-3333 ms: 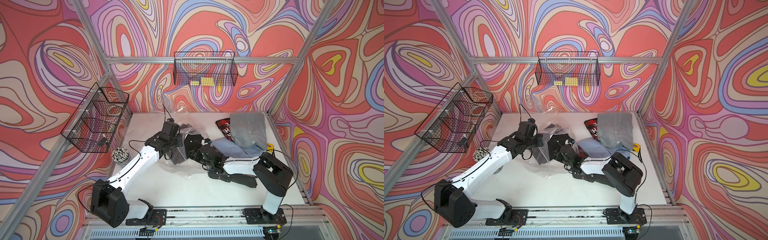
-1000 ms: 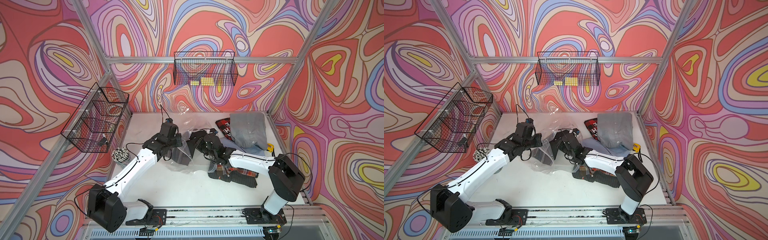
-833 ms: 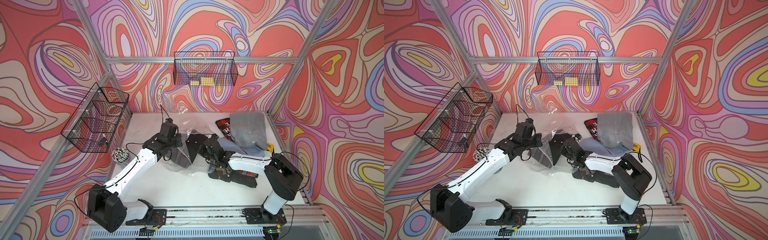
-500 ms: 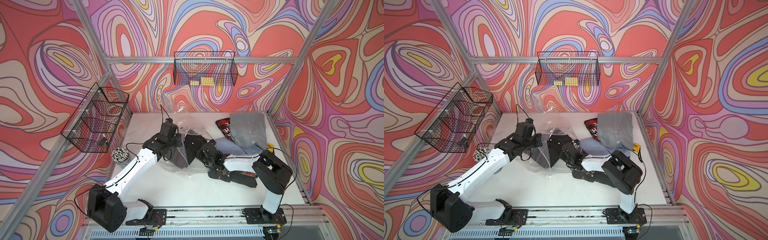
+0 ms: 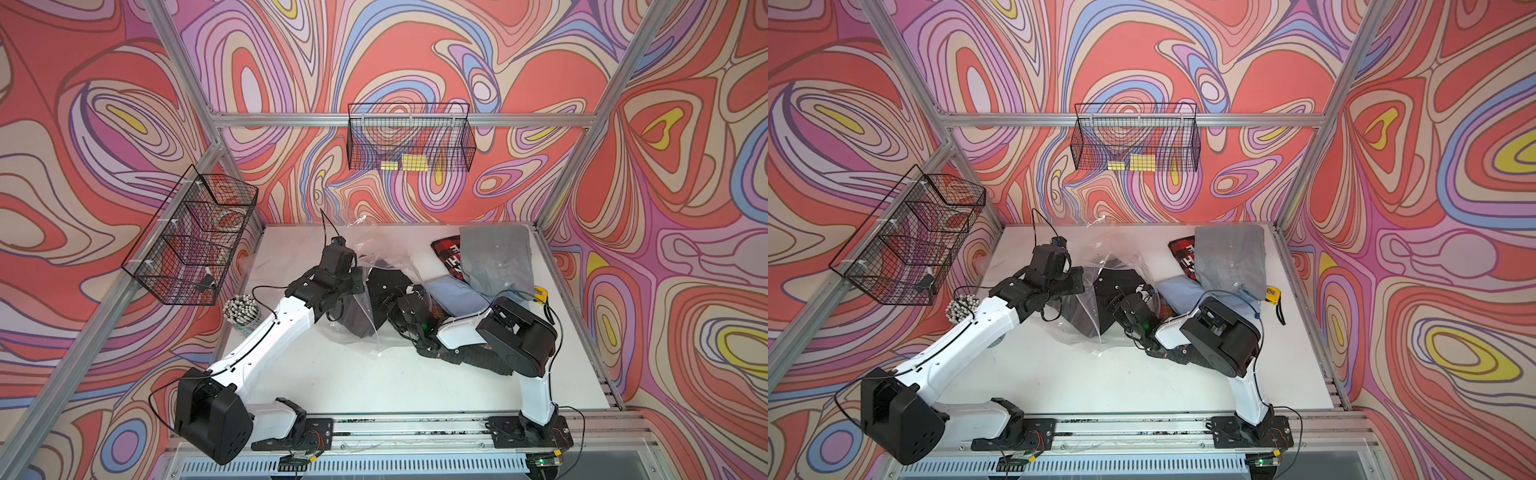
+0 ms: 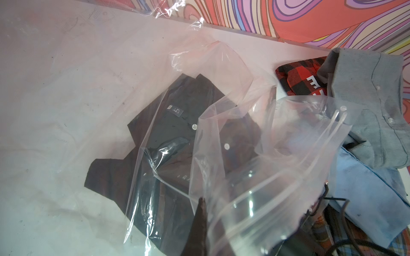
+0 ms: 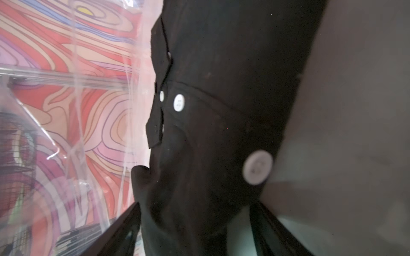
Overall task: Take the shirt out of the vacuum bag
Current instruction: Take out the shirt from the vacuum bag.
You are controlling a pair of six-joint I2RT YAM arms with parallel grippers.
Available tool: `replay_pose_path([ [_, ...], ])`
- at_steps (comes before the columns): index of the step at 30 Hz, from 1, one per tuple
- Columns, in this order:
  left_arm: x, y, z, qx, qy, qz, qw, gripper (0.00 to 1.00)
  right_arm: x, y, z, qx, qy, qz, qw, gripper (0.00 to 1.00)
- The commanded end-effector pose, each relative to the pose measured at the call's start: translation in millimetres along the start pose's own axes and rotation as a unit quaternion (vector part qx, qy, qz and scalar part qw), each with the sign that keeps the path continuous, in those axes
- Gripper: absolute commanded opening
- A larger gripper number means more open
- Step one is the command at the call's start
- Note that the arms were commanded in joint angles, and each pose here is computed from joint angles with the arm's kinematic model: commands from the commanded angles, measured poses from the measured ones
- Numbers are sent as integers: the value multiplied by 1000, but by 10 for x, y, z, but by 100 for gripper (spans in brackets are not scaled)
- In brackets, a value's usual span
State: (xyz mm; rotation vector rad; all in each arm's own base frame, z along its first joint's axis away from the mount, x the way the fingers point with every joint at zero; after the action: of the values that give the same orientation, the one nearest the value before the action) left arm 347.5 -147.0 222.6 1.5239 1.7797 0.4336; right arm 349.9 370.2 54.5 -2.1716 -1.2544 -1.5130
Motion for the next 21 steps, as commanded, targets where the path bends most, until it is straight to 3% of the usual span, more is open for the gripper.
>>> replay_pose_path([
  [1,14,20,4,-2,-1,-7,1000,0,-268,-66,98,-11,-36,6,999,83],
  [6,4,21,12,-2,-2,-6,1000,0,-262,-106,232,-4,-37,30,999,81],
  [12,0,20,5,-2,-5,-7,1000,0,-342,-103,335,-6,-58,52,997,68],
  [16,-12,20,-1,-2,-7,-7,1000,0,-307,-98,391,-5,-63,43,997,48],
  [21,0,26,-8,-4,-5,-6,1000,0,-93,31,335,-14,-53,12,998,9],
])
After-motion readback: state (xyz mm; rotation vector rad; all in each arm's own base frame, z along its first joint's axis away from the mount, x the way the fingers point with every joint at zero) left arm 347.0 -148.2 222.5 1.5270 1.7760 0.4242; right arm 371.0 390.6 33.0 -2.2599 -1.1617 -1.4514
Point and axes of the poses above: each gripper's point midway between its finger pads, its own z axis out along the fingers, its own x axis along the line the jaws close on, y = z × x, the point moved 1 cm from there along -z, back along the fingers, and after that the axes turned 4 degrees about -z, right-handed, at the moved point
